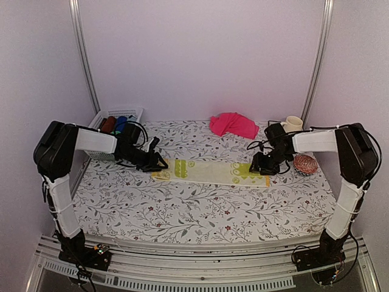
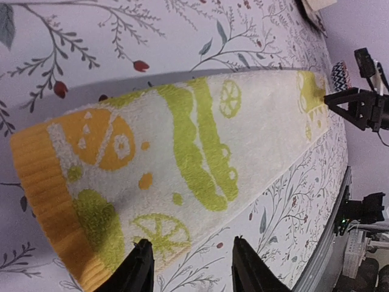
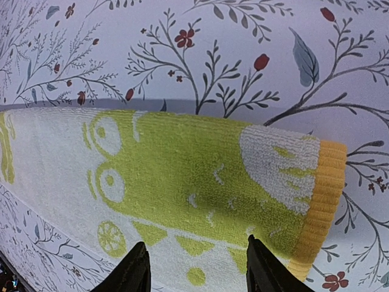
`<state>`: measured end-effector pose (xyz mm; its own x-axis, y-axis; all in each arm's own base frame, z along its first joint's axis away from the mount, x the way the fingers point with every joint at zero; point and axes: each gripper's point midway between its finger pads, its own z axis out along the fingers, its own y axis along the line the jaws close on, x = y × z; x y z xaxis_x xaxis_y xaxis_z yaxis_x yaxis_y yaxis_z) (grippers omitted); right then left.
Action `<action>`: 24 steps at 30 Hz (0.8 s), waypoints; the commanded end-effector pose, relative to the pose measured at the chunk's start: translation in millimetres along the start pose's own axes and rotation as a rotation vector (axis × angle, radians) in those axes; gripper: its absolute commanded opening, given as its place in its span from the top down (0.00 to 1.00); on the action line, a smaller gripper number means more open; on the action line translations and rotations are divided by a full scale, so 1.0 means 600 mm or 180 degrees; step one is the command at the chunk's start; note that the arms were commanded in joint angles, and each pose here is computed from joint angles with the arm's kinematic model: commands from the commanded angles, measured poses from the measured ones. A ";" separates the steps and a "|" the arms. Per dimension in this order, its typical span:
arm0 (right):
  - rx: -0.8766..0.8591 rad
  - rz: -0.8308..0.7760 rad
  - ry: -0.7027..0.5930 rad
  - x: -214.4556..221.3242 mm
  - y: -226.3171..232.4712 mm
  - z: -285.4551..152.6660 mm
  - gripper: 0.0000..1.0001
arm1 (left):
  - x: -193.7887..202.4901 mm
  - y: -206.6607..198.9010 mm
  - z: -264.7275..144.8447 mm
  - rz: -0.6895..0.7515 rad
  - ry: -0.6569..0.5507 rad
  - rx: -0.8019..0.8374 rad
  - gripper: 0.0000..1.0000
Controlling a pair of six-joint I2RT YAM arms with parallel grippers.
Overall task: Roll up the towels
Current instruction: Smooth out the towel at the center of the board, then pick up the towel from the center of the board.
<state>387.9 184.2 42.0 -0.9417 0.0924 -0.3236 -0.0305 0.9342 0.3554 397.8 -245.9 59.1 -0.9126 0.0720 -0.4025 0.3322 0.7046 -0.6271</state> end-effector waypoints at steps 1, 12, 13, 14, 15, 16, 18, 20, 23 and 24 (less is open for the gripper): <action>0.0117 0.0115 0.0147 0.021 -0.018 0.026 0.46 | 0.057 0.049 0.027 -0.0246 0.0341 -0.0255 0.56; 0.0685 0.0259 0.0198 0.024 -0.091 0.043 0.44 | 0.093 0.079 0.031 -0.0422 0.0549 -0.0467 0.55; 0.0704 0.0242 0.0182 0.020 -0.092 0.042 0.44 | 0.091 0.074 0.028 -0.0422 0.0538 -0.0433 0.55; 0.0704 0.0227 0.0158 0.016 -0.092 0.041 0.43 | 0.089 0.067 0.025 -0.0414 0.0528 -0.0392 0.55; 0.0690 0.0199 0.0136 0.010 -0.090 0.038 0.42 | 0.086 0.059 0.021 -0.0401 0.0512 -0.0366 0.55; 0.0677 0.0149 0.0112 0.006 -0.087 0.035 0.41 | 0.083 0.052 0.017 -0.0390 0.0501 -0.0335 0.54; 0.0477 0.0033 -0.0007 -0.022 -0.056 0.016 0.38 | 0.079 0.040 0.012 -0.0360 0.0493 -0.0293 0.54; 0.0284 -0.0073 -0.0126 -0.046 -0.026 -0.014 0.34 | 0.056 0.011 -0.011 -0.0245 0.0378 -0.0251 0.53; 0.0237 -0.0143 -0.0342 -0.083 -0.001 -0.090 0.23 | 0.020 -0.018 -0.030 -0.0128 0.0234 -0.0231 0.44; 0.0250 -0.0112 -0.0354 -0.084 -0.004 -0.101 0.21 | 0.012 -0.025 -0.033 -0.0106 0.0199 -0.0220 0.43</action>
<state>405.7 162.5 41.4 -0.9385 0.0929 -0.3325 0.0043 0.9662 0.2577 374.9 -233.9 44.1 -0.9560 0.0859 -0.2805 0.2445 0.7617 -0.6000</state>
